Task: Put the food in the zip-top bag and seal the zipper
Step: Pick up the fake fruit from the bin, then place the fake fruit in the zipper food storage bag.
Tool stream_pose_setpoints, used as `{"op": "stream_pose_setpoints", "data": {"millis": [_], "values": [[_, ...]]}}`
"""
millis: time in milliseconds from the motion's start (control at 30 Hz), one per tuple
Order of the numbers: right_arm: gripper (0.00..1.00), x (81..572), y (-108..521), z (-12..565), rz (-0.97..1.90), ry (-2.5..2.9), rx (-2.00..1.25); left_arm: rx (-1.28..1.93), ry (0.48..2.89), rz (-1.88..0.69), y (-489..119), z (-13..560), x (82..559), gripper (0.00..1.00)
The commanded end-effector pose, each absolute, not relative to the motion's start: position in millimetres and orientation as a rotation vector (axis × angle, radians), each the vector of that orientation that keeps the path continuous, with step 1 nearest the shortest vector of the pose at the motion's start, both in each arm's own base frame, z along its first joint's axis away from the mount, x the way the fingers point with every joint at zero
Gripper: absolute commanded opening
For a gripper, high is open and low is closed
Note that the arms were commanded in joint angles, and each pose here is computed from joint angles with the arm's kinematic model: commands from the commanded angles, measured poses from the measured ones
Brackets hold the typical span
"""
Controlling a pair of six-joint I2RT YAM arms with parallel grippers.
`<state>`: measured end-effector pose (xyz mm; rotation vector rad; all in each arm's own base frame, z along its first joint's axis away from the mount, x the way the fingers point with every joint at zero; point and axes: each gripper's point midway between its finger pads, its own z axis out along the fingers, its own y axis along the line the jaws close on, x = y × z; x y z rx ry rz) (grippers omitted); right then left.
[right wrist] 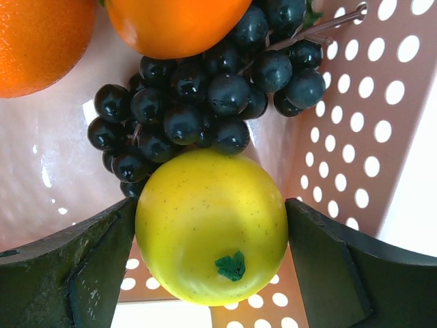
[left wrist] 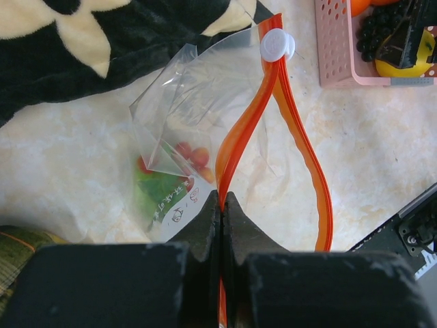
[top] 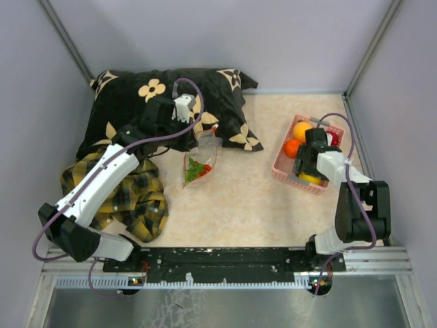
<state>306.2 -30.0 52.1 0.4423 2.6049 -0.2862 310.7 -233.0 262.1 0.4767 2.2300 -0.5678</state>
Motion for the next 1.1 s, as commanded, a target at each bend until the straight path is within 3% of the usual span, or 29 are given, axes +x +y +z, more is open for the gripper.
{"op": "stream_pose_setpoints", "data": {"millis": [0,100,333,767,1067], "values": [[0.86,305.5,-24.1,37.6,-0.225,2.625,0.452,0.496,2.194,-0.587,-235.4,267.7,312.5,0.00],[0.84,304.5,-22.9,34.2,-0.218,2.633,0.452,0.496,2.195,-0.588,-235.6,267.4,312.4,0.00],[0.63,307.2,-26.7,59.0,-0.230,2.573,0.454,0.494,2.194,-0.593,-235.7,268.0,312.1,0.00],[0.56,315.2,-23.3,150.6,-0.174,2.327,0.425,0.490,2.190,-0.597,-235.5,269.3,312.4,0.00],[0.53,321.9,39.2,241.7,0.013,2.127,0.229,0.488,2.189,-0.598,-235.4,270.0,312.9,0.00]]}}
